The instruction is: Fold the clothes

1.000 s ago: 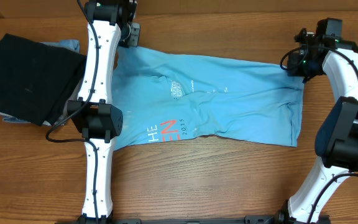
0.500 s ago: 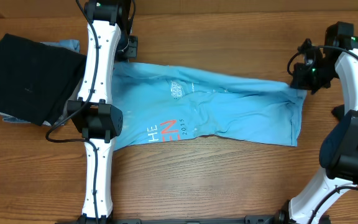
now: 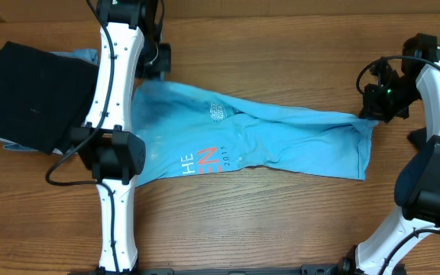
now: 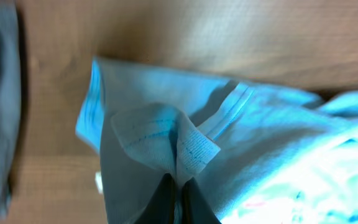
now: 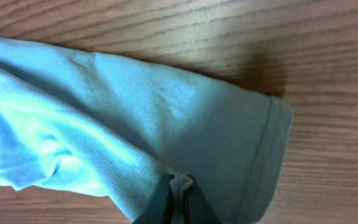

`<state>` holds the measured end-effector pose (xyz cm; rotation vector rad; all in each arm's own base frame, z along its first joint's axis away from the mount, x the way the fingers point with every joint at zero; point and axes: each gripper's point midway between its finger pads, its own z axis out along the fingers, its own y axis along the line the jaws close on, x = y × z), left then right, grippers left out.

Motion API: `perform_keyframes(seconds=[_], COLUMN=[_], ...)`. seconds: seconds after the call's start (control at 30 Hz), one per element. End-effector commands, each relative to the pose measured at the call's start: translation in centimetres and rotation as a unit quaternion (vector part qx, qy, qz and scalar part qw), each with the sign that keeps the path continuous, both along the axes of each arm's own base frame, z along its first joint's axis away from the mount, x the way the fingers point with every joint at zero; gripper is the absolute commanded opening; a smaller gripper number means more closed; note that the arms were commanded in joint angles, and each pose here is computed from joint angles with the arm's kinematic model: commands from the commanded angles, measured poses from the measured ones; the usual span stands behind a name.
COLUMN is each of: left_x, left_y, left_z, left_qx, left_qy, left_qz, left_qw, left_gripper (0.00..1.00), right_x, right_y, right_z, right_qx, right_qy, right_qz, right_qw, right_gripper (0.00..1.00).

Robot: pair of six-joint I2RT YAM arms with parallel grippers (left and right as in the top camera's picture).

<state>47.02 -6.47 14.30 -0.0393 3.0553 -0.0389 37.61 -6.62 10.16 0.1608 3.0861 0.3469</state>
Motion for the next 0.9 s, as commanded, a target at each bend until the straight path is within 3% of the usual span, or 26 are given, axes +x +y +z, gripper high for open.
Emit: perform_keyframes(seconds=[0.0, 0.17, 0.33, 0.47, 0.63, 0.87], left_x=[-3.2, -5.7, -6.5, -7.9, -10.6, -12.0], left_y=[1.7, 2.5, 4.5, 4.8, 4.9, 5.1], left_z=[-0.9, -2.5, -1.8, -2.4, -5.2, -8.5], left_qx=[0.029, 0.038, 0.085, 0.086, 0.090, 0.094], left_qy=[0.055, 0.106, 0.104, 0.127, 0.193, 0.219], left_qz=[0.018, 0.021, 0.046, 0.053, 0.046, 0.045], left_qw=[0.998, 0.993, 0.990, 0.987, 0.976, 0.970], left_gripper=[0.04, 0.04, 0.04, 0.04, 0.04, 0.04], right_x=[0.3, -0.9, -3.0, -4.0, -4.8, -6.3], right_y=[-0.1, 0.1, -1.4, -2.0, -1.9, -1.2], right_z=[1.7, 2.3, 3.2, 2.7, 0.8, -4.0], right_qx=[-0.002, 0.003, -0.014, -0.013, -0.015, -0.007], right_qy=[-0.017, 0.000, 0.028, 0.046, 0.063, 0.085], right_qz=[-0.015, -0.022, -0.063, -0.075, -0.073, -0.085], right_qw=[1.000, 1.000, 0.998, 0.996, 0.995, 0.993], right_gripper=[0.04, 0.04, 0.04, 0.04, 0.04, 0.04])
